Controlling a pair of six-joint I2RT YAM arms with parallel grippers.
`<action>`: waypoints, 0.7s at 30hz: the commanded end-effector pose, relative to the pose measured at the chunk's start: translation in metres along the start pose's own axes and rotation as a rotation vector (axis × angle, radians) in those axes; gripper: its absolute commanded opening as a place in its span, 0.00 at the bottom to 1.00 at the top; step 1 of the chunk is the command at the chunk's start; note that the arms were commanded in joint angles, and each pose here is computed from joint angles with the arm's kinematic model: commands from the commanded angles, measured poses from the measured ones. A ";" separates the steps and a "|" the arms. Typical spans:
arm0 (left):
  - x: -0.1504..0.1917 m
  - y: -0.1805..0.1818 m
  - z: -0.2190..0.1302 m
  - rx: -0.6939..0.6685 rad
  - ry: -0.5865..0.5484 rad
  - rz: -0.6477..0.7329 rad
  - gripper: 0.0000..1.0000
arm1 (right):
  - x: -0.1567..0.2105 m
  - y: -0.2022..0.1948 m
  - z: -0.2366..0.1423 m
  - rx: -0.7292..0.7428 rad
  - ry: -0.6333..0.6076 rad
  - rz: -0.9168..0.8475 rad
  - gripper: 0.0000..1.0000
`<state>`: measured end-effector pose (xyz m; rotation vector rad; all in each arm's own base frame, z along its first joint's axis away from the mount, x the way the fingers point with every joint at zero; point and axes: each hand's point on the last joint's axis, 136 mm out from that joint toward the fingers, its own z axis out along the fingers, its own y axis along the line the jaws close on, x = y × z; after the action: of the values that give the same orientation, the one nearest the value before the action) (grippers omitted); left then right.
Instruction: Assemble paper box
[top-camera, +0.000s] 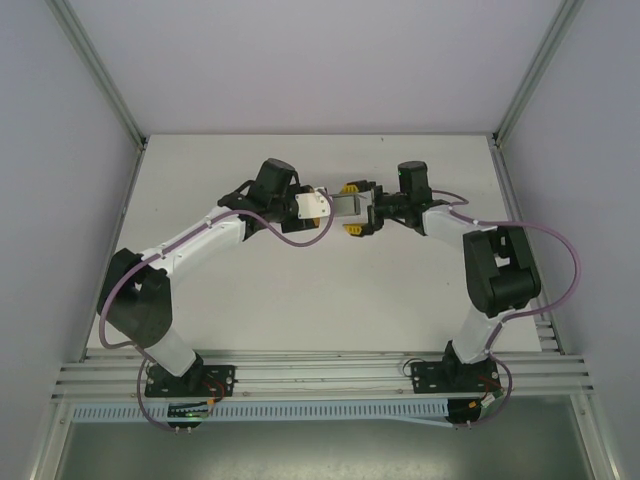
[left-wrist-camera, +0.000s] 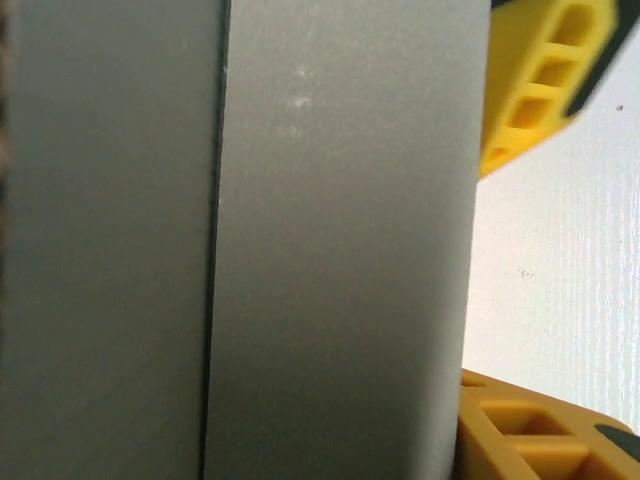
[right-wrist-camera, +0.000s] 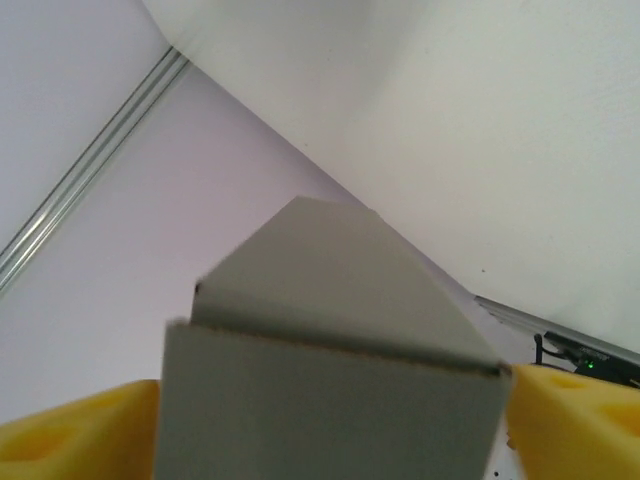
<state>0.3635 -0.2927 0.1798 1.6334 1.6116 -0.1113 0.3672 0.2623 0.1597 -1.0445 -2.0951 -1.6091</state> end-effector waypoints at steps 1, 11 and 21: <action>-0.005 0.002 -0.003 0.023 -0.014 -0.003 0.46 | 0.010 0.009 -0.020 -0.012 -0.019 -0.111 0.99; 0.004 -0.055 0.011 0.385 0.038 -0.129 0.46 | -0.051 0.013 -0.155 0.518 -0.674 -0.902 0.99; 0.023 -0.080 0.033 0.568 0.152 -0.234 0.46 | 0.014 0.005 -0.124 0.236 -0.435 -1.690 0.94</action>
<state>0.3289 -0.3115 0.1115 1.8669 1.9307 -0.5343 0.3496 0.1240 0.1865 0.1848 -3.6823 -1.2031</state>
